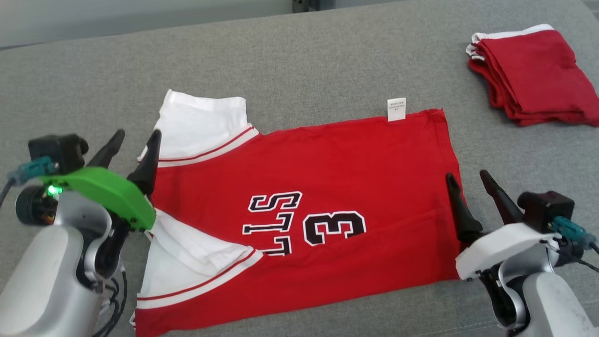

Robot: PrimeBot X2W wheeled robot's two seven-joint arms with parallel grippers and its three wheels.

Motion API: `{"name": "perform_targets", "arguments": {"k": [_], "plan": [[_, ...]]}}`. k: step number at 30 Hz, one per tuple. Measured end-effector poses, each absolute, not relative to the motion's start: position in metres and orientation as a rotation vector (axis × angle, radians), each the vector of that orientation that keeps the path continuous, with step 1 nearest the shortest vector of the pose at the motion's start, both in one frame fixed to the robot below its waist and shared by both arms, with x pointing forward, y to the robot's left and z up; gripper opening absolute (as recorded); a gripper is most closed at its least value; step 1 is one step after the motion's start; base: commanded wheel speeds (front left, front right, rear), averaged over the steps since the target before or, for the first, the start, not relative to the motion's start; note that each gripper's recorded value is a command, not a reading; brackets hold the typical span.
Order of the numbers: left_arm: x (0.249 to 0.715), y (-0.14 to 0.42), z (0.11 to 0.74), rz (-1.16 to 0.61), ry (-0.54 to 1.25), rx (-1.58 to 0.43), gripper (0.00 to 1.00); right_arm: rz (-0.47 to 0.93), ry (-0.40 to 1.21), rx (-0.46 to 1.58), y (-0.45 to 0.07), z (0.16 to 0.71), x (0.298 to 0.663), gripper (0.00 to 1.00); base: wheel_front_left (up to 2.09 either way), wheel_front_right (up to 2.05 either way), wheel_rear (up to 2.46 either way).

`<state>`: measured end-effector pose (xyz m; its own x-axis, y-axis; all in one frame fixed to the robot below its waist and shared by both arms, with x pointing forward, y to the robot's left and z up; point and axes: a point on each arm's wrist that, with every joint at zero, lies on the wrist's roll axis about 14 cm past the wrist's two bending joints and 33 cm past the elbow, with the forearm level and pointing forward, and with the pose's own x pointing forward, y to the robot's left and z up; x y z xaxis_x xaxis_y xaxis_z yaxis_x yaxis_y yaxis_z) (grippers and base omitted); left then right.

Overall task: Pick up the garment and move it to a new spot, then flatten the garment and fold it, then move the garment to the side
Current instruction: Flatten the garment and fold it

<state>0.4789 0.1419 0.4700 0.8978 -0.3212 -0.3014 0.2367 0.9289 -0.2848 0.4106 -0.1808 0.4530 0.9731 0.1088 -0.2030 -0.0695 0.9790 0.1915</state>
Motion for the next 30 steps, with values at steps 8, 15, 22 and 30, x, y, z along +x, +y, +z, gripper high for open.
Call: {"name": "perform_targets", "arguments": {"k": [8, 15, 22, 30], "plan": [[0.538, 0.131, 0.432, -0.274, 0.455, -0.163, 1.0, 0.17, 0.229, 0.145, -0.165, 0.445, 0.441, 1.0, 0.0, 0.0, 0.0], [0.566, 0.131, 0.388, -0.249, 0.552, -0.1, 1.0, 0.147, 0.254, 0.112, -0.181, 0.431, 0.452, 1.0, 0.0, 0.0, 0.0], [0.575, 0.122, 0.363, -0.254, 0.604, -0.081, 0.92, 0.115, 0.267, 0.092, -0.196, 0.424, 0.451, 1.0, 0.0, 0.0, 0.0], [0.572, 0.119, 0.371, -0.278, 0.579, -0.063, 0.0, 0.155, 0.254, 0.017, -0.198, 0.436, 0.465, 1.0, 0.0, 0.0, 0.0]]}}
